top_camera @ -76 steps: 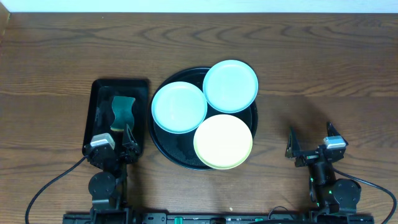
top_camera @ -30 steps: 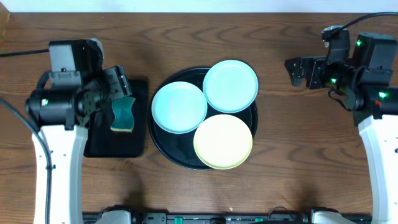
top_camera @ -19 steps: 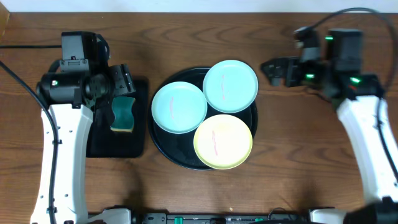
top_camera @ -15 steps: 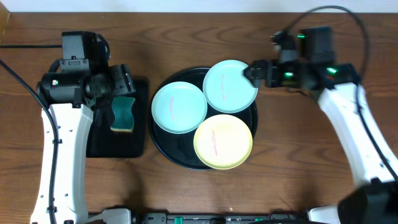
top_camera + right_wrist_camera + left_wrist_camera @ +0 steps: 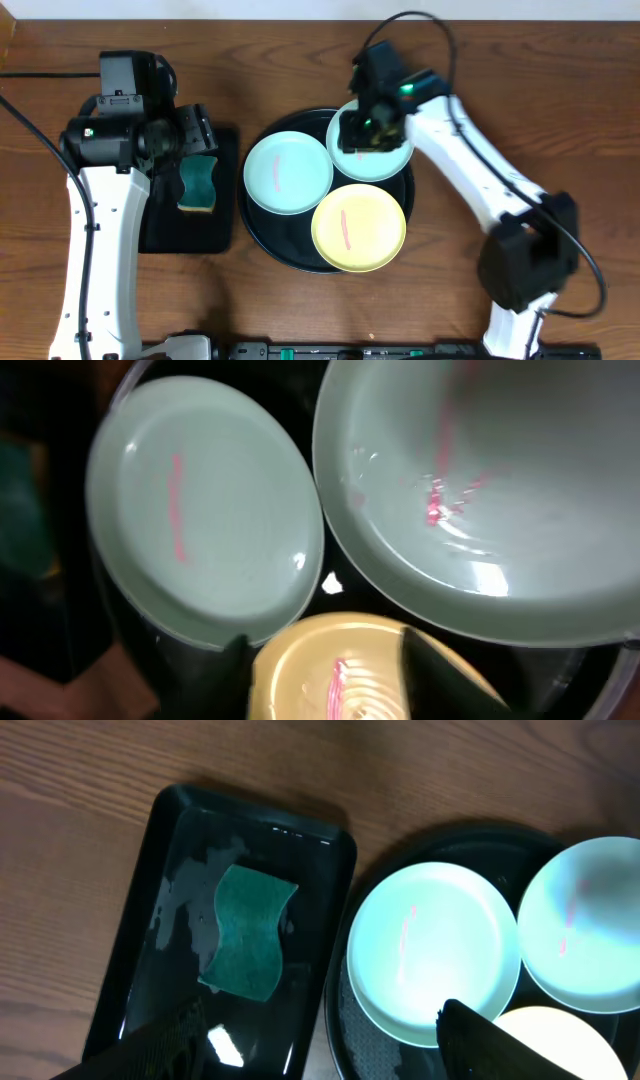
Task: Clean dirty plates on tray and stack at the side
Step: 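Move right gripper to the top pale green plate and grip its rim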
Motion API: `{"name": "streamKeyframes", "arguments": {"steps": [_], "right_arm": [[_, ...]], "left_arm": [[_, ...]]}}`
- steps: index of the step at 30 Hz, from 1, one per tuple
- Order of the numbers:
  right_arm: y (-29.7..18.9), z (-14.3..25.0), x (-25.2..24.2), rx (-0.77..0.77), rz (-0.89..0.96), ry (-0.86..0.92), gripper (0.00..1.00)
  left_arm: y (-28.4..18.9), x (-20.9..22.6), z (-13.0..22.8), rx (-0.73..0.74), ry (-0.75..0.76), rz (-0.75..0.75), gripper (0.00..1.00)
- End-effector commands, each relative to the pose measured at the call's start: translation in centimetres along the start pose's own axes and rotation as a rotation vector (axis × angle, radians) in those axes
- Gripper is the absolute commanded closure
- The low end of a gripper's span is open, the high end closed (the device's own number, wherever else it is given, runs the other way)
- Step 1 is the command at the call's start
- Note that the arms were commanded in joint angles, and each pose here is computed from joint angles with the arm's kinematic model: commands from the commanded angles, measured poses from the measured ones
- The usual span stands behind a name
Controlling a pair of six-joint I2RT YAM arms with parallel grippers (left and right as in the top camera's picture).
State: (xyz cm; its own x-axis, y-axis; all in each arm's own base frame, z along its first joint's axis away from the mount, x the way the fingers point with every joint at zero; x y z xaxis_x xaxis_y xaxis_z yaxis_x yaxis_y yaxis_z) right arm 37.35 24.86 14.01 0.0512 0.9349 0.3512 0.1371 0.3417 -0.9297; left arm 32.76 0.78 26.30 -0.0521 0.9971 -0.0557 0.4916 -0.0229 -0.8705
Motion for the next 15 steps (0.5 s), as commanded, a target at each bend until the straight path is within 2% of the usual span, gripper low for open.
{"name": "streamKeyframes", "arguments": {"steps": [1, 8, 12, 15], "right_arm": [[1.9, 0.5, 0.9, 0.012, 0.018, 0.03, 0.58], [6.4, 1.6, 1.7, 0.013, 0.095, 0.019, 0.64], [7.6, 1.7, 1.1, 0.007, 0.143, 0.01, 0.76], [8.2, 1.9, 0.8, 0.007, 0.168, 0.014, 0.76]], "left_arm": [[-0.5, 0.1, -0.3, -0.008, -0.004, -0.016, 0.26], [-0.5, 1.5, 0.7, 0.035, -0.005, -0.114, 0.26], [-0.5, 1.8, 0.8, 0.04, -0.004, -0.141, 0.26], [-0.5, 1.9, 0.8, 0.042, -0.004, -0.141, 0.26]]}}
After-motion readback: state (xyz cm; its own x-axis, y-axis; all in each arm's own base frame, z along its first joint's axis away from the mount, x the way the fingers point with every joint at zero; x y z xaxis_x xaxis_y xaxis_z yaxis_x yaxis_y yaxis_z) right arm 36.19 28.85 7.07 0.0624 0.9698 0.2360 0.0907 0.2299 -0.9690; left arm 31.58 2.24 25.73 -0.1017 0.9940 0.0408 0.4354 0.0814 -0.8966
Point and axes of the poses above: each gripper's point midway between its finger pads, its own y axis out along the fingers, its own x axis along the line the jaws close on, z = x × y, the point moved 3 cm from there along -y, back along the fingers, and after that the axes turned 11 degrees about y, right-handed, at the moved point
